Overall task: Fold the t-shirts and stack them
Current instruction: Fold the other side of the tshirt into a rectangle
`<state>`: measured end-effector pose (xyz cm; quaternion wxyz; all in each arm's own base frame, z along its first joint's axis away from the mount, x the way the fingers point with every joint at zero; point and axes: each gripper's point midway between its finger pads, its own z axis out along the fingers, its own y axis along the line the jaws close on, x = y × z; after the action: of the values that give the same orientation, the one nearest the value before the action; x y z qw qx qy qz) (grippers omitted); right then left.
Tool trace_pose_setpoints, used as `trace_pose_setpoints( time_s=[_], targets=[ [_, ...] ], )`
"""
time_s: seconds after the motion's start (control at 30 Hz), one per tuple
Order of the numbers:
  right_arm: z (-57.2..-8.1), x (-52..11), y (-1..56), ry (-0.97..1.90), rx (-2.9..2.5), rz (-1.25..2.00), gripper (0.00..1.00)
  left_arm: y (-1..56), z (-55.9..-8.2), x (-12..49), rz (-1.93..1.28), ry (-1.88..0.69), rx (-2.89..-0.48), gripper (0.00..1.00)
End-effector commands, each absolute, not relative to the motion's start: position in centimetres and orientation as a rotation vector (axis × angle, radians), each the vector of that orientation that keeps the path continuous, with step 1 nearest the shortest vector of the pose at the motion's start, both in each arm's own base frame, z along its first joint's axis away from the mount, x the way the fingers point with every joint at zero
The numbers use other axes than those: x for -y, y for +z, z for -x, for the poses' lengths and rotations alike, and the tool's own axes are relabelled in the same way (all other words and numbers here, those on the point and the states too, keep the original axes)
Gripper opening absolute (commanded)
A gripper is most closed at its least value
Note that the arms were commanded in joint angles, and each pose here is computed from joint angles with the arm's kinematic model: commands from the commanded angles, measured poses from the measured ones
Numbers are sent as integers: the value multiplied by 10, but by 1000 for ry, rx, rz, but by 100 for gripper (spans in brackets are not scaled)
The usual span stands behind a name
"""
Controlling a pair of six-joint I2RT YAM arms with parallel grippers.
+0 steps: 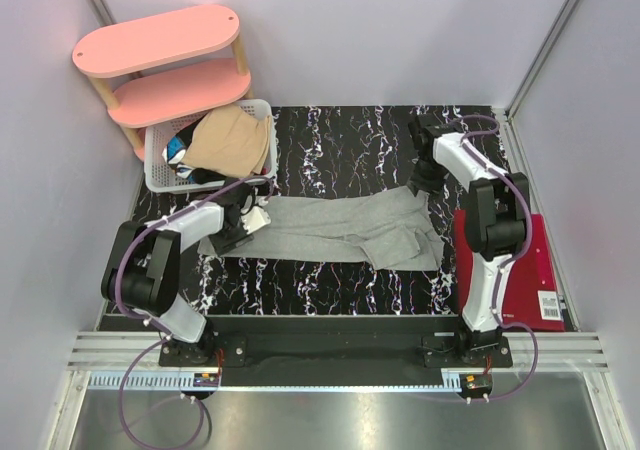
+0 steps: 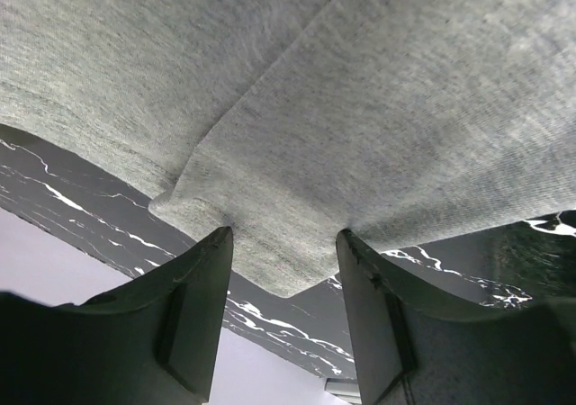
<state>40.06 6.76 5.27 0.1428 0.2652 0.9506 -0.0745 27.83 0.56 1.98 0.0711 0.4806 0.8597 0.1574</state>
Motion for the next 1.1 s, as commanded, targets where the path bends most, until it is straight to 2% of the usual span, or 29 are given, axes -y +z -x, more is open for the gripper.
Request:
trace_pose_setpoints(
  time_s=[0.0, 0.07, 0.17, 0.3, 0.43, 0.67, 1.07],
  targets=[
    [-401, -62, 124, -159, -2610, -745, 50, 19, -279, -6, -1448, 463, -2552, 55],
    [-388, -67, 150, -64, -2577, -733, 50, 20, -278, -6, -1441, 458, -2549, 55],
    [-349, -86, 157, 105, -2637, -687, 50, 21, -275, -6, -1435, 452, -2551, 55],
    [-274, -102, 128, 214, -2770, -695, 50, 20, -269, -6, -1435, 441, -2552, 55],
    [-230, -112, 113, 315, -2839, -726, 51, 18, -266, -8, -1441, 448, -2558, 54],
    [-223, -108, 100, 261, -2870, -708, 50, 22, -270, -6, -1420, 447, -2556, 54],
    [-247, -97, 80, 109, -2882, -633, 43, 25, -270, -6, -1419, 452, -2553, 54]
  ],
)
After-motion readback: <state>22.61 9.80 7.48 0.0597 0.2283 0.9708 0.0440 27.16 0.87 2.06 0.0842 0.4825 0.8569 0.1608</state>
